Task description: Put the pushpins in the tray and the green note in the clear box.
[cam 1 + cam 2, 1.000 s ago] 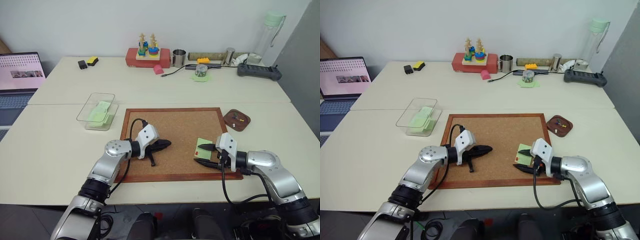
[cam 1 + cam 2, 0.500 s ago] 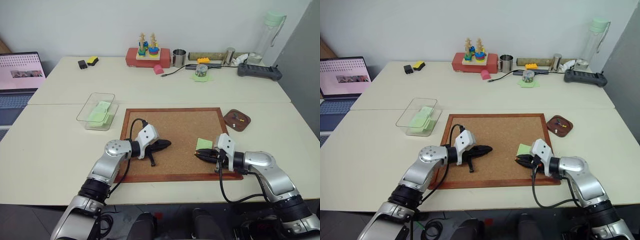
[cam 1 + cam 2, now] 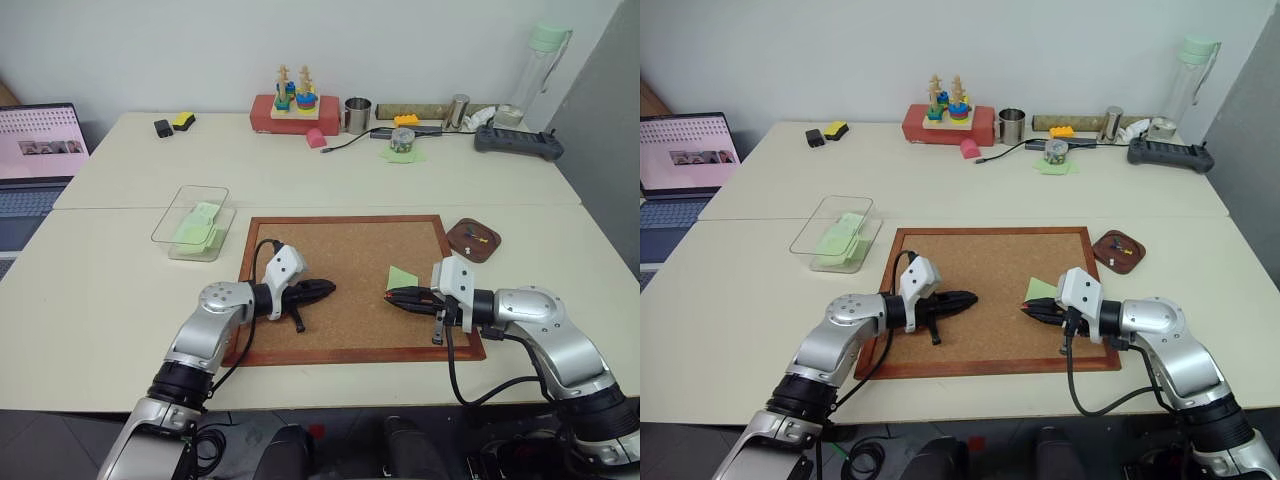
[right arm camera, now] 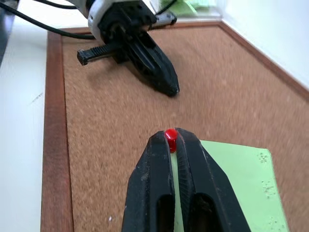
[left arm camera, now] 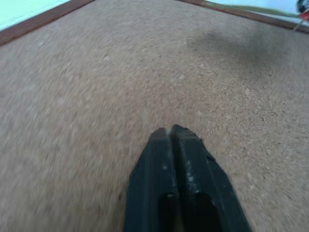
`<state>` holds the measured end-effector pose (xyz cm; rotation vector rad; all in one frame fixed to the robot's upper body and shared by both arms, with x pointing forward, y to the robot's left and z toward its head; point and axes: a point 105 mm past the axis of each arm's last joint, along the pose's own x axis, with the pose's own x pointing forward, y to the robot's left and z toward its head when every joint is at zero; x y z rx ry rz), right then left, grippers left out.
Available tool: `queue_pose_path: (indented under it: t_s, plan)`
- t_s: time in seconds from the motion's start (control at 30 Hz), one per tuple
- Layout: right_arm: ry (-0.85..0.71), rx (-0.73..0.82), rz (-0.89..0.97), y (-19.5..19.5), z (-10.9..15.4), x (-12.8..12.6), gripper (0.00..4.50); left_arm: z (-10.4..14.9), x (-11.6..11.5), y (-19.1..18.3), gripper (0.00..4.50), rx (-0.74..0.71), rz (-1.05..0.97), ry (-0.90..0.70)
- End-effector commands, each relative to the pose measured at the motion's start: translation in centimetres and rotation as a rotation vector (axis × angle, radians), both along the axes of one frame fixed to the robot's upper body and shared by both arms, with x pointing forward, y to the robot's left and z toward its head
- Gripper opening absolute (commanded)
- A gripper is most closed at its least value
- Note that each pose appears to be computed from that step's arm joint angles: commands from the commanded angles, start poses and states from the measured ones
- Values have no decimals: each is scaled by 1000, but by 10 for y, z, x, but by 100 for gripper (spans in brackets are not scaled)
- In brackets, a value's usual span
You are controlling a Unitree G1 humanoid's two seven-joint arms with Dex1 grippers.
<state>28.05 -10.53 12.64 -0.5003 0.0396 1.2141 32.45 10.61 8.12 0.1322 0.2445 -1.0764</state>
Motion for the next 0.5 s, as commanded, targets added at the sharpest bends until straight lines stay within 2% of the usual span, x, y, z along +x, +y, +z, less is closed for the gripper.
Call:
queue_pose_path:
  t_s: [0.03,0.13,0.23,0.37,0.5]
  plan:
    - [-187,-71,63,6,21,-1,0,39,-12,0,115,-216,-7,92]
    - [-292,-133,104,9,23,-1,0,59,-25,0,162,-365,-24,200]
    - [-401,-203,170,14,23,-2,0,69,-38,-6,233,-484,-59,320]
    - [-532,-276,264,21,25,-3,0,75,-43,-19,302,-566,-85,403]
    - [-625,-291,337,30,30,-5,0,72,-42,-37,383,-566,-93,425]
